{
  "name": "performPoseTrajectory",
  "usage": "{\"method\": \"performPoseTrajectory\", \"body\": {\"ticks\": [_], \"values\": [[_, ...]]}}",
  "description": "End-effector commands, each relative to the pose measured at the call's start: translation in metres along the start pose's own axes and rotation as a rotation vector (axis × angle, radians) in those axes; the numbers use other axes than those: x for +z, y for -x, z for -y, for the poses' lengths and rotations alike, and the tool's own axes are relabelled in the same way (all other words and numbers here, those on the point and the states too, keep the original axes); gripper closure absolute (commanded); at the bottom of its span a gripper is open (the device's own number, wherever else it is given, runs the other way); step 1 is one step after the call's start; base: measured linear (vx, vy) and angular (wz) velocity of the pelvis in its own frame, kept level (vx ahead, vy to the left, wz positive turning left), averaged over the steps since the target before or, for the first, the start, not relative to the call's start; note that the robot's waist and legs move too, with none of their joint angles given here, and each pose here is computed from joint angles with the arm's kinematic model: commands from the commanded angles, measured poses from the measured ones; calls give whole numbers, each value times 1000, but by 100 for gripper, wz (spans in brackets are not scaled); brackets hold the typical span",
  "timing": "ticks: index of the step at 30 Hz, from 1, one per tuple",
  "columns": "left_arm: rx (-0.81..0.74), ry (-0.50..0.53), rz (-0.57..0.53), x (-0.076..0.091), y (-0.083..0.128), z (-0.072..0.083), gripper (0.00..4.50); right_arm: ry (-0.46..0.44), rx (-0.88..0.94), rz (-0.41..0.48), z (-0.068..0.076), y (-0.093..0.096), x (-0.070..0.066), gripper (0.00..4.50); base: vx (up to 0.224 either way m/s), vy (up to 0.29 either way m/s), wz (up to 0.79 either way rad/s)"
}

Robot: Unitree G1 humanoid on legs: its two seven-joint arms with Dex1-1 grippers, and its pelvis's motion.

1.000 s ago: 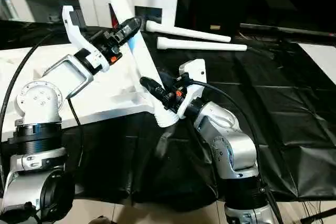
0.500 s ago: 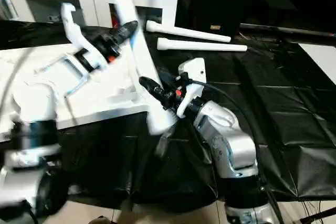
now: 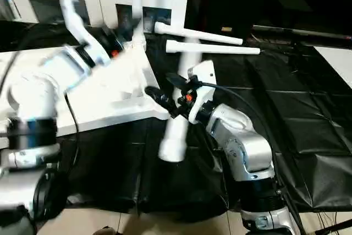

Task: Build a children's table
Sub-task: Rotate table base

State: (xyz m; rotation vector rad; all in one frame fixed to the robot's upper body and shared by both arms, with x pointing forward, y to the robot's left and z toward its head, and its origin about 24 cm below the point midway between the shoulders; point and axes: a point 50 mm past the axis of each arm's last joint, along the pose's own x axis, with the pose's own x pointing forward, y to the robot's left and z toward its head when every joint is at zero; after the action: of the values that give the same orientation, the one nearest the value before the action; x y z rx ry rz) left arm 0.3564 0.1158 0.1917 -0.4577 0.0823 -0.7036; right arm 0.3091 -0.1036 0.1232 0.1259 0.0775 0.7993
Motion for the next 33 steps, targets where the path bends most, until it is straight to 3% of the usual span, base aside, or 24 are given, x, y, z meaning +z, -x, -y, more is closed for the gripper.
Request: {"method": "performPoseTrajectory", "body": {"ticks": [1,4,5,6,8,9,10,11,14,16,18,19,23,29,33], "values": [[-13,-135,-45,-2,0,4,379,36,-94,-70,11,1,-6,19,0,0,0],[-12,-210,-90,-8,3,4,400,49,-172,-89,20,3,-8,2,0,0,0],[-17,-288,-152,-20,11,3,413,65,-362,-66,41,13,0,0,0,0,0],[-17,-321,-174,-24,15,3,413,57,-447,-52,52,19,6,0,0,0,0],[-25,-354,-208,-30,22,2,413,42,-561,-39,66,31,15,0,0,0,0],[-25,-354,-208,-30,22,2,413,42,-561,-39,66,31,15,0,0,0,0],[-37,-383,-246,-38,30,0,413,49,-674,-86,81,43,18,0,0,0,0],[-38,-391,-254,-40,31,0,413,53,-689,-105,84,45,18,0,0,0,0],[-56,-417,-305,-52,39,-2,413,74,-793,-348,102,64,-2,0,0,0,0],[-60,-417,-307,-53,40,-1,413,69,-801,-377,104,66,-5,0,0,0,0],[-92,-440,-324,-58,44,4,413,40,-829,-517,112,82,-24,0,0,0,0],[-94,-440,-325,-58,44,4,413,39,-832,-523,113,83,-25,0,0,0,0],[-163,-416,-336,-67,48,14,413,-12,-913,-707,135,119,-57,0,0,0,0],[-173,-389,-330,-71,50,17,413,-31,-968,-797,154,146,-64,0,0,0,0],[-168,-397,-328,-70,51,17,413,-40,-955,-810,157,150,-63,0,0,0,0]]}}
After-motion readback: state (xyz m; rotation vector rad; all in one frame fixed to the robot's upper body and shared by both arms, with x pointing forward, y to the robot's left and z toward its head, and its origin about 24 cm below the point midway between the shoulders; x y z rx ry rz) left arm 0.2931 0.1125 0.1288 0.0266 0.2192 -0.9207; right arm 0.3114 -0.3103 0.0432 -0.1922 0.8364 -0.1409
